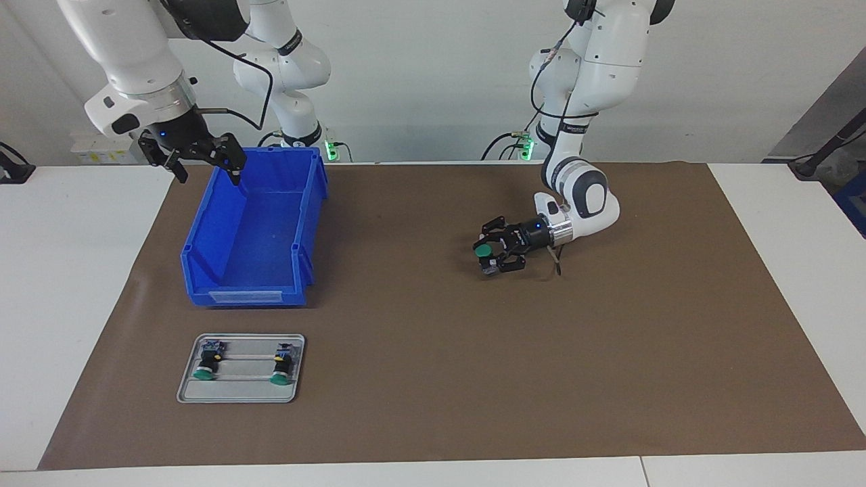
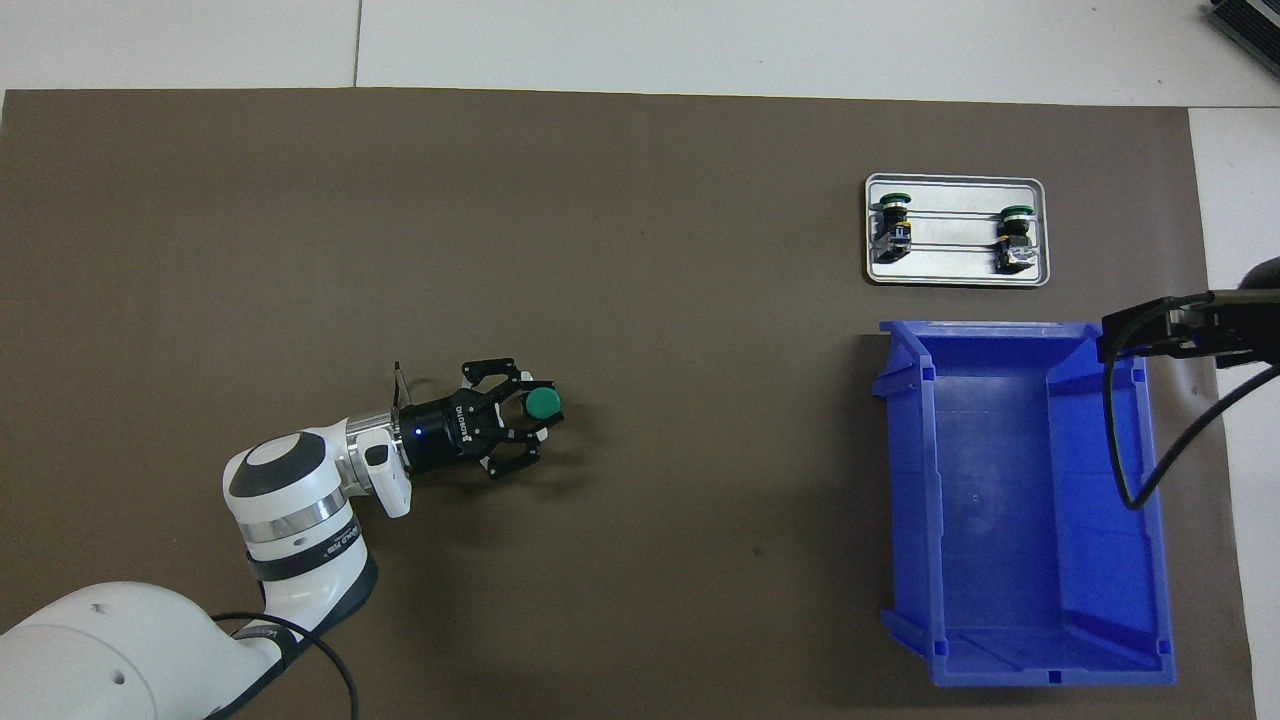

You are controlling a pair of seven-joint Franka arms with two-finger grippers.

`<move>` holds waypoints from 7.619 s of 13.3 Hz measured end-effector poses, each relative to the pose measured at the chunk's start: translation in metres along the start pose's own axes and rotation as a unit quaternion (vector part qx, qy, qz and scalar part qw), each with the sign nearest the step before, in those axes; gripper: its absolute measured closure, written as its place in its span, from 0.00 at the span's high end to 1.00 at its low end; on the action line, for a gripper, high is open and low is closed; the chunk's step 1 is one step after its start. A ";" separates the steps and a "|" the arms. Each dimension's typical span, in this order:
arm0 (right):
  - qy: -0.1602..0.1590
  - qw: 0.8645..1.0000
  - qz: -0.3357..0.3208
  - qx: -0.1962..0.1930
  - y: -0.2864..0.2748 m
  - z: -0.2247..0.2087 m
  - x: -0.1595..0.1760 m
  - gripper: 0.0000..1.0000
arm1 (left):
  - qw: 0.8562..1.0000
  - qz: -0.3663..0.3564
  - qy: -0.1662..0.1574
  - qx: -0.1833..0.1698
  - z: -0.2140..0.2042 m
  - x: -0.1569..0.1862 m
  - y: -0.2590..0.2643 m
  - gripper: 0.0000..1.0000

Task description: Place and press button with both arms

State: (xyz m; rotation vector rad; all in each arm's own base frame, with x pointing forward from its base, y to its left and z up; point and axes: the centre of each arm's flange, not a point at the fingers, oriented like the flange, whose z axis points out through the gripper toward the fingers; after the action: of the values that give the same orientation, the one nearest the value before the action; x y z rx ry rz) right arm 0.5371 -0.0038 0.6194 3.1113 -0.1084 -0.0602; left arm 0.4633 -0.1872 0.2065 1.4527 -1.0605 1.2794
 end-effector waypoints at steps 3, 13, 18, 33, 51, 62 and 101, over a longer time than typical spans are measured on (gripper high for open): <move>0.000 1.000 0.000 0.000 0.000 0.000 0.000 1.00 | 1.000 -0.001 0.016 0.007 -0.010 -0.001 -0.008 0.40; 0.000 1.000 0.000 0.000 0.000 0.000 0.000 1.00 | 1.000 -0.002 0.003 0.003 -0.004 -0.007 -0.002 0.40; 0.000 1.000 0.000 0.000 0.000 0.000 0.000 1.00 | 1.000 -0.008 0.005 0.008 -0.006 -0.008 -0.003 0.40; 0.000 1.000 0.000 0.000 0.000 0.000 0.000 1.00 | 0.993 -0.083 0.039 0.071 -0.008 -0.008 -0.008 0.40; 0.000 1.000 0.000 0.000 0.000 0.000 0.000 1.00 | 0.990 -0.102 0.042 0.085 -0.012 -0.015 -0.003 0.40; 0.000 1.000 0.000 0.000 0.000 0.000 0.000 1.00 | 0.989 -0.113 0.040 0.092 -0.017 -0.016 -0.006 0.64; 0.000 1.000 0.000 0.000 0.000 0.000 0.000 1.00 | 0.931 -0.200 -0.282 0.116 -0.008 0.311 -0.068 0.94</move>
State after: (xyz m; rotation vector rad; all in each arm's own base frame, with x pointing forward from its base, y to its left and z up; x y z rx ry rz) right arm 0.5371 -0.0038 0.6194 3.1113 -0.1083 -0.0602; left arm 0.5578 -0.1754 0.5105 2.1709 -0.9107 0.7197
